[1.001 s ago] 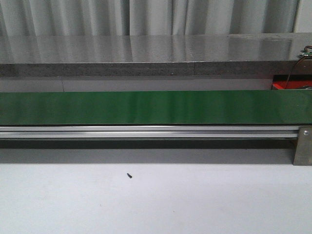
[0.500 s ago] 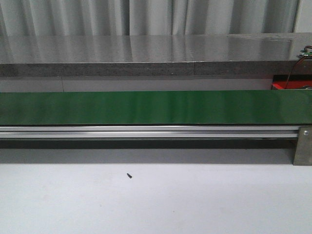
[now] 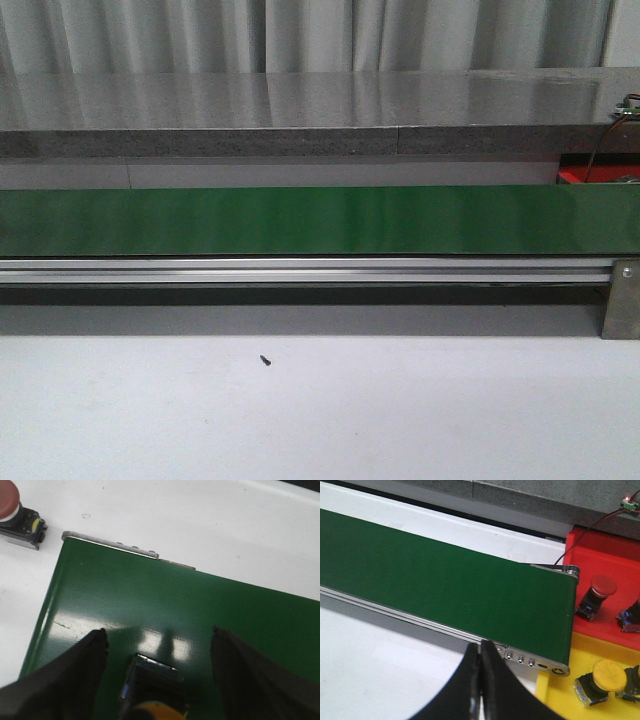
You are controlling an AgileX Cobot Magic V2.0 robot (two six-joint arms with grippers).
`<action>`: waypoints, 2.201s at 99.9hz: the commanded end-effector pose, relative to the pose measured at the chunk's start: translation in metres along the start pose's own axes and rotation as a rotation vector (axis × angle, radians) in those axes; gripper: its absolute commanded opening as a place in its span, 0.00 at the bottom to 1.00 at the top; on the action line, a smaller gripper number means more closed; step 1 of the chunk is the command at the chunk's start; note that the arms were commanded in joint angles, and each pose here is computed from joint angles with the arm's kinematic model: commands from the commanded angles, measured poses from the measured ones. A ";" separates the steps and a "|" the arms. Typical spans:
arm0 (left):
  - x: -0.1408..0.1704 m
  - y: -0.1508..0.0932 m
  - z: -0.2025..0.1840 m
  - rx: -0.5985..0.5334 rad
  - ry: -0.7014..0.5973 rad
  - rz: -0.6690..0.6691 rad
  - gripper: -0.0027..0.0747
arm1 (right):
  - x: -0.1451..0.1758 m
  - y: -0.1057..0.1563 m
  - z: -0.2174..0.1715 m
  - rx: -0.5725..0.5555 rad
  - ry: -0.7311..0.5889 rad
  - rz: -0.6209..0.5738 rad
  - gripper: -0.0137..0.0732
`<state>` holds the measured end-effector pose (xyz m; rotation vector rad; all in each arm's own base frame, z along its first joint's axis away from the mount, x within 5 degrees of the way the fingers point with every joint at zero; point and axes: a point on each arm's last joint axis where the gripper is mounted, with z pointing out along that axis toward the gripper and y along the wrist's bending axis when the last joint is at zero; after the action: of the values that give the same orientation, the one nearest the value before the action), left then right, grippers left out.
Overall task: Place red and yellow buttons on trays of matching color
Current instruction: 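Carry the yellow button toward the green belt with the left gripper, then set the yellow button on the belt start and open the left gripper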
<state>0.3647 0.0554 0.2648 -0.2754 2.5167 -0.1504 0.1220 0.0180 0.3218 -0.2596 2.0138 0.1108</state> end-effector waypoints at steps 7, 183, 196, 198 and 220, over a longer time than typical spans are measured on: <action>-0.016 -0.007 -0.025 0.015 -0.132 0.003 0.68 | -0.013 -0.002 -0.004 0.020 -0.085 0.006 0.05; -0.067 0.165 0.033 -0.286 -0.261 -0.179 0.68 | -0.013 -0.002 -0.004 0.020 -0.085 0.006 0.05; -0.062 0.168 0.043 -0.289 -0.234 -0.175 0.68 | -0.013 -0.002 -0.004 0.020 -0.085 0.006 0.05; -0.062 0.169 0.045 -0.289 -0.229 -0.175 0.68 | -0.013 -0.002 -0.004 0.020 -0.085 0.006 0.05; -0.051 0.173 0.065 -0.280 -0.161 -0.188 0.68 | -0.013 -0.002 -0.004 0.020 -0.085 0.006 0.05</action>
<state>0.4121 0.2305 0.1776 -0.6336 2.4505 0.1140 0.1220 0.0180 0.3217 -0.2602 2.0153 0.1114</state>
